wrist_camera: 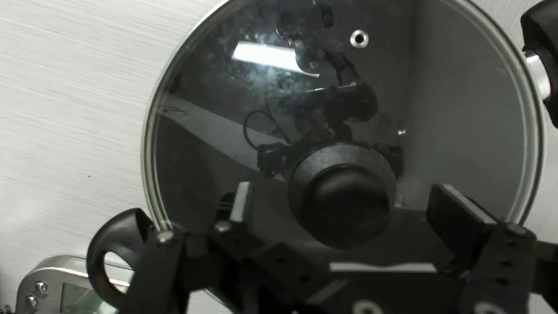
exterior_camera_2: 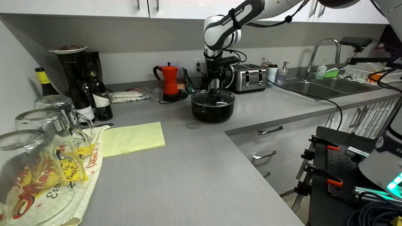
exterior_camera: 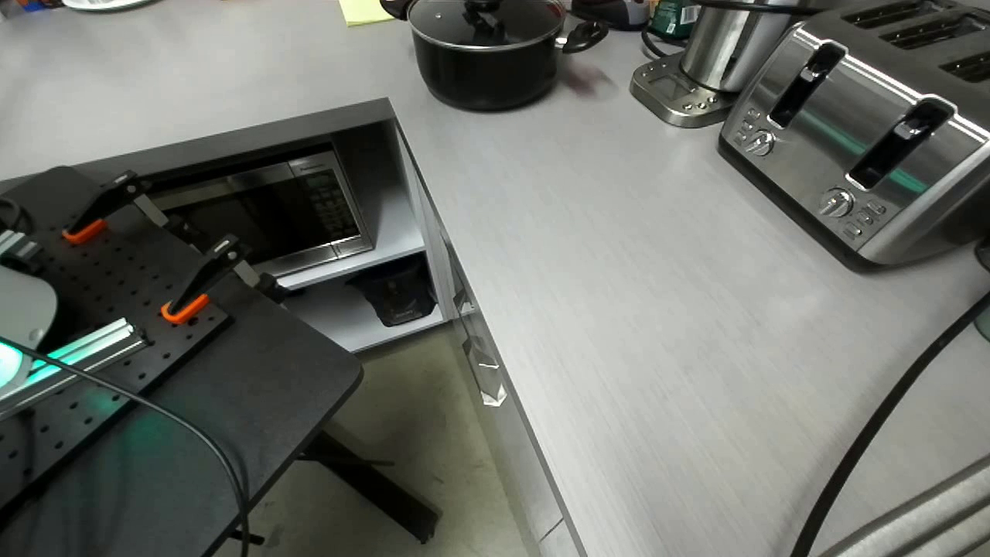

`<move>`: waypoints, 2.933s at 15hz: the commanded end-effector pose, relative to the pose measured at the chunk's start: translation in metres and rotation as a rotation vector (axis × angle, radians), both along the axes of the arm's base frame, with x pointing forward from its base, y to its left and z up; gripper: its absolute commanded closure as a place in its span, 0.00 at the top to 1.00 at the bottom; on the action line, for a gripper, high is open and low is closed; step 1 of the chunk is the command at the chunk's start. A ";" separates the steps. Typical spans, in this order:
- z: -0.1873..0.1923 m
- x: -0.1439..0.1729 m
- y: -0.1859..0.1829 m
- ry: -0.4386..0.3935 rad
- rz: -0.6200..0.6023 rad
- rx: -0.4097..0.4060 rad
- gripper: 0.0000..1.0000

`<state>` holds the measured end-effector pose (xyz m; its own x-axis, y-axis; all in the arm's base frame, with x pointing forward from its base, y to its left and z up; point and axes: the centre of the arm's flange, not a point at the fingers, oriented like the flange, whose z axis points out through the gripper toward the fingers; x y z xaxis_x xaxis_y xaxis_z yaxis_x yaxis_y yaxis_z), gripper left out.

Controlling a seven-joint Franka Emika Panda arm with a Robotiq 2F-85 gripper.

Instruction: Uncover the pot

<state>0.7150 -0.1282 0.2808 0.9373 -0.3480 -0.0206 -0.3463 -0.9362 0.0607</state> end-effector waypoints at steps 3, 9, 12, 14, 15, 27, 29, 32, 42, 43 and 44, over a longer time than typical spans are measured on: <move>-0.004 0.019 0.002 -0.030 -0.019 0.011 0.75; -0.005 0.016 0.005 -0.033 -0.009 0.016 0.38; -0.001 0.011 0.007 -0.042 -0.001 0.023 0.25; 0.006 0.004 0.010 -0.055 0.009 0.020 0.25; 0.011 -0.002 0.012 -0.066 0.016 0.022 0.25; 0.082 -0.101 0.083 -0.119 0.247 0.010 0.25; 0.083 -0.119 0.106 -0.094 0.309 -0.002 0.25; 0.081 -0.141 0.144 -0.060 0.398 -0.038 0.25; 0.042 -0.172 0.281 0.034 0.748 -0.171 0.25; 0.036 -0.170 0.291 0.050 0.779 -0.161 0.25; 0.028 -0.167 0.300 0.061 0.794 -0.148 0.25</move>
<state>0.5401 0.1508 0.3169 0.9298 0.3611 -0.0708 0.3679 -0.9084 0.1985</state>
